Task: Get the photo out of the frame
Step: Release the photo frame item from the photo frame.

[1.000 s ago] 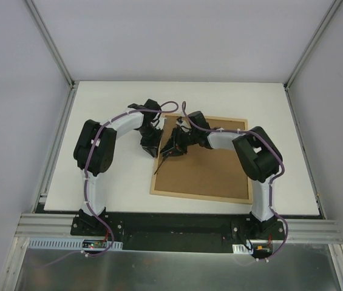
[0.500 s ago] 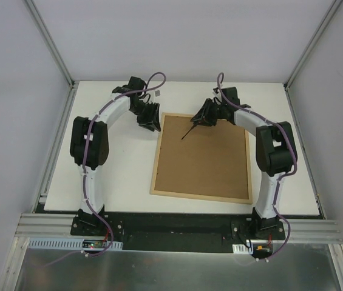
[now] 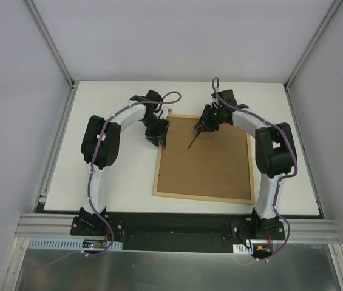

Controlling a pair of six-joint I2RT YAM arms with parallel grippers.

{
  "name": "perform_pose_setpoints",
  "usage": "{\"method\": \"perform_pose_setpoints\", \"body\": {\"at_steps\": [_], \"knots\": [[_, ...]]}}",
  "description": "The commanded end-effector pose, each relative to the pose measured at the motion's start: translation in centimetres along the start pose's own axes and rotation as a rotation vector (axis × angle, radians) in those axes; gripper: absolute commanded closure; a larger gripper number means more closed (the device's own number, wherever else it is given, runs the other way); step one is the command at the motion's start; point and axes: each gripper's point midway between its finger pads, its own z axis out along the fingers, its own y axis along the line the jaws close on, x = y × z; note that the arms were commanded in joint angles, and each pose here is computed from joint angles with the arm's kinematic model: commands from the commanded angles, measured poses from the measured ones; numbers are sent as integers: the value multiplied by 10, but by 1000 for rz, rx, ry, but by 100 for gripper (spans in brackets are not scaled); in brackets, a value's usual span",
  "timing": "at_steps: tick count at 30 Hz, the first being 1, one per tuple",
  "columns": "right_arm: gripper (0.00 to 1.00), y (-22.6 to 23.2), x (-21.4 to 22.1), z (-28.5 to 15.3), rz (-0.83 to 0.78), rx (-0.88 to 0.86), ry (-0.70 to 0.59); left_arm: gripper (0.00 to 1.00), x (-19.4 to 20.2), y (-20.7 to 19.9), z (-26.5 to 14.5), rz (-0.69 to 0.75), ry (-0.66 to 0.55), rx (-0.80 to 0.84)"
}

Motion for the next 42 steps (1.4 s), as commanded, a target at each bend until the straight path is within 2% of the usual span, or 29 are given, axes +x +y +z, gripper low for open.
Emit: {"method": "perform_pose_setpoints", "body": {"at_steps": [1, 5, 10, 13, 21, 26, 31, 38, 42], "knots": [[100, -23, 8, -34, -124, 151, -42, 61, 14, -4, -7, -5, 42, -33], [100, -29, 18, -32, -120, 139, -43, 61, 20, -6, 0, 18, 63, -80], [100, 3, 23, -12, 14, -68, -14, 61, 16, 1, 5, 19, 62, -119], [100, 19, 14, 0, 49, -122, 6, 61, 15, -1, 5, 24, 61, -111], [100, 73, 7, 40, 94, -237, 54, 62, 11, -14, 0, -5, 42, 37], [100, 97, 12, 61, 112, -280, 105, 67, 15, -12, 2, -25, 54, 76], [99, 96, 28, 69, 129, -275, 150, 75, 17, -7, 3, -31, 55, 70], [100, 94, 31, 66, 125, -267, 145, 78, 19, -4, 4, -39, 60, 48], [99, 98, 22, 63, 132, -288, 134, 84, 20, -2, 4, -40, 58, 42]]}}
